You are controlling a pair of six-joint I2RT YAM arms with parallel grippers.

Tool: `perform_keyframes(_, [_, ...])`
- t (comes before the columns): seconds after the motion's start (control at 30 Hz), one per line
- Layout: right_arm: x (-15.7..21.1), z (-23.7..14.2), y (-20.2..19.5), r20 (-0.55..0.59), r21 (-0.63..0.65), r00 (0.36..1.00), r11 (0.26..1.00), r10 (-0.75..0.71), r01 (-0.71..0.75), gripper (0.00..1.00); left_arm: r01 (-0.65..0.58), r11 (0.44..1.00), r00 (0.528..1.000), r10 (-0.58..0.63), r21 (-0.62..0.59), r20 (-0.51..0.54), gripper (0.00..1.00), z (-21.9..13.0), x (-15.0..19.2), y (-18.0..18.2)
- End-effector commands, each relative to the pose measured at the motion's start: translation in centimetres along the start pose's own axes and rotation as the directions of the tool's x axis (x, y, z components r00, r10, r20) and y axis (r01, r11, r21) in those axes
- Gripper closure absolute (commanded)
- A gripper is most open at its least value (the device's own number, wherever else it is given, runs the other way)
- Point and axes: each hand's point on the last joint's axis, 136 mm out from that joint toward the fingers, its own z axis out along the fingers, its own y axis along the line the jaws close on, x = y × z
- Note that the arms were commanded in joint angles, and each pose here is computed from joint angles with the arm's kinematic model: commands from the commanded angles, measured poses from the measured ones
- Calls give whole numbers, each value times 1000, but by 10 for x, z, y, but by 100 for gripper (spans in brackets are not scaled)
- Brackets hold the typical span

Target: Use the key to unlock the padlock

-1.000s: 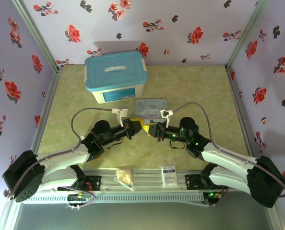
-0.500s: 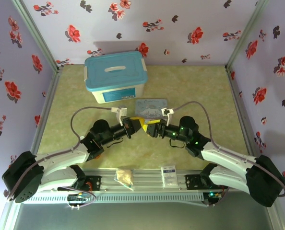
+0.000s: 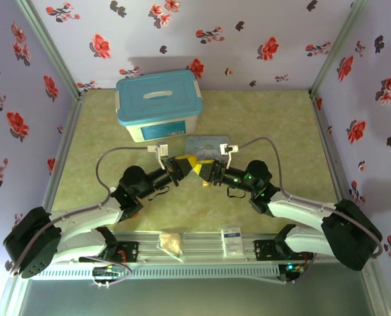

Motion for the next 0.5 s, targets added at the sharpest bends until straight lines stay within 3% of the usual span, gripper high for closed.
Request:
perform_keyframes(0.0, [-8, -5, 15, 37, -46, 999, 998, -35, 37, 74, 0, 1000, 999, 0, 15, 42, 100, -4, -9, -3])
perform_keyframes(0.2, [-4, -6, 12, 24, -37, 999, 999, -30, 31, 92, 5, 1000, 999, -5, 8, 46, 100, -3, -9, -1])
perform_keyframes(0.47, [0, -10, 10, 17, -12, 999, 999, -29, 30, 100, 18, 999, 997, -16, -30, 70, 100, -9, -12, 9])
